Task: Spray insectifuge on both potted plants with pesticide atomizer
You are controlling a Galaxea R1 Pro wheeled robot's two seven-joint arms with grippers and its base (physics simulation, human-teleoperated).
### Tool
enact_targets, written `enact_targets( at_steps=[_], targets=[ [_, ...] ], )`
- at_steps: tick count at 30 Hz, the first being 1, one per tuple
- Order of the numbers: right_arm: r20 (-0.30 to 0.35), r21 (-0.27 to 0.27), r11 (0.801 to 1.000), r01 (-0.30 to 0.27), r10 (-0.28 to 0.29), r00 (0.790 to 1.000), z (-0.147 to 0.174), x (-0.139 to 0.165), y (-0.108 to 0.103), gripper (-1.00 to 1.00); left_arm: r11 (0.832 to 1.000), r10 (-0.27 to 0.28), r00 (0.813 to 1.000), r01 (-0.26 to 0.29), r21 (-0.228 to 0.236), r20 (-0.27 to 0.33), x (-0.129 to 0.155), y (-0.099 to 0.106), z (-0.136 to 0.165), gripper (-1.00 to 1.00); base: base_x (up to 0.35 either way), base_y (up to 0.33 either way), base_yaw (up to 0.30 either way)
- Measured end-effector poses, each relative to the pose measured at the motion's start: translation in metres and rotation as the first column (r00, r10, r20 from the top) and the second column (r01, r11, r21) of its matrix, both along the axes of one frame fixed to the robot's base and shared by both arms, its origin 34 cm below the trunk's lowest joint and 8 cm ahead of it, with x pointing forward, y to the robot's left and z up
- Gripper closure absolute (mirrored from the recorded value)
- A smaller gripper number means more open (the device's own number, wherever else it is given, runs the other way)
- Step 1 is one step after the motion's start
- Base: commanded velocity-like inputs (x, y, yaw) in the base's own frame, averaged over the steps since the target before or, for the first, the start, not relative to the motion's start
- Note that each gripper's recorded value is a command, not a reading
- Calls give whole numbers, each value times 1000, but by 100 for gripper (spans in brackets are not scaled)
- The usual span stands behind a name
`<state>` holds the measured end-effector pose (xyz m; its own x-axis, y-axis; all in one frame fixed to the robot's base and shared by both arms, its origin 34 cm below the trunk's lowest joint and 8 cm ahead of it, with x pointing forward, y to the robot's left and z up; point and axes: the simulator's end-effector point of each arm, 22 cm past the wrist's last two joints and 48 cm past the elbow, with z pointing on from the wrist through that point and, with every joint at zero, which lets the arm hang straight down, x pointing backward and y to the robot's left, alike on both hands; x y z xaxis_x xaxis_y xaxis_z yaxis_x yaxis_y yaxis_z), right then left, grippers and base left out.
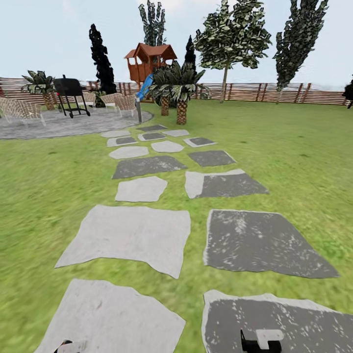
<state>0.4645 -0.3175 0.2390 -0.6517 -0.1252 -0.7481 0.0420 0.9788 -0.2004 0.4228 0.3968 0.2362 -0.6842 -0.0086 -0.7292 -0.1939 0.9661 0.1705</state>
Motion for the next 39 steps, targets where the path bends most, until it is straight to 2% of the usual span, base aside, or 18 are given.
enact_targets(
  at_steps=[39],
  targets=[
    [0, 2, 1000, 0, 0, 1000, 0, 0, 1, -100, 1000, 1, 1000, -1, 0, -1, 0, 0, 0, 100, 339, 0, 24]
  ],
)
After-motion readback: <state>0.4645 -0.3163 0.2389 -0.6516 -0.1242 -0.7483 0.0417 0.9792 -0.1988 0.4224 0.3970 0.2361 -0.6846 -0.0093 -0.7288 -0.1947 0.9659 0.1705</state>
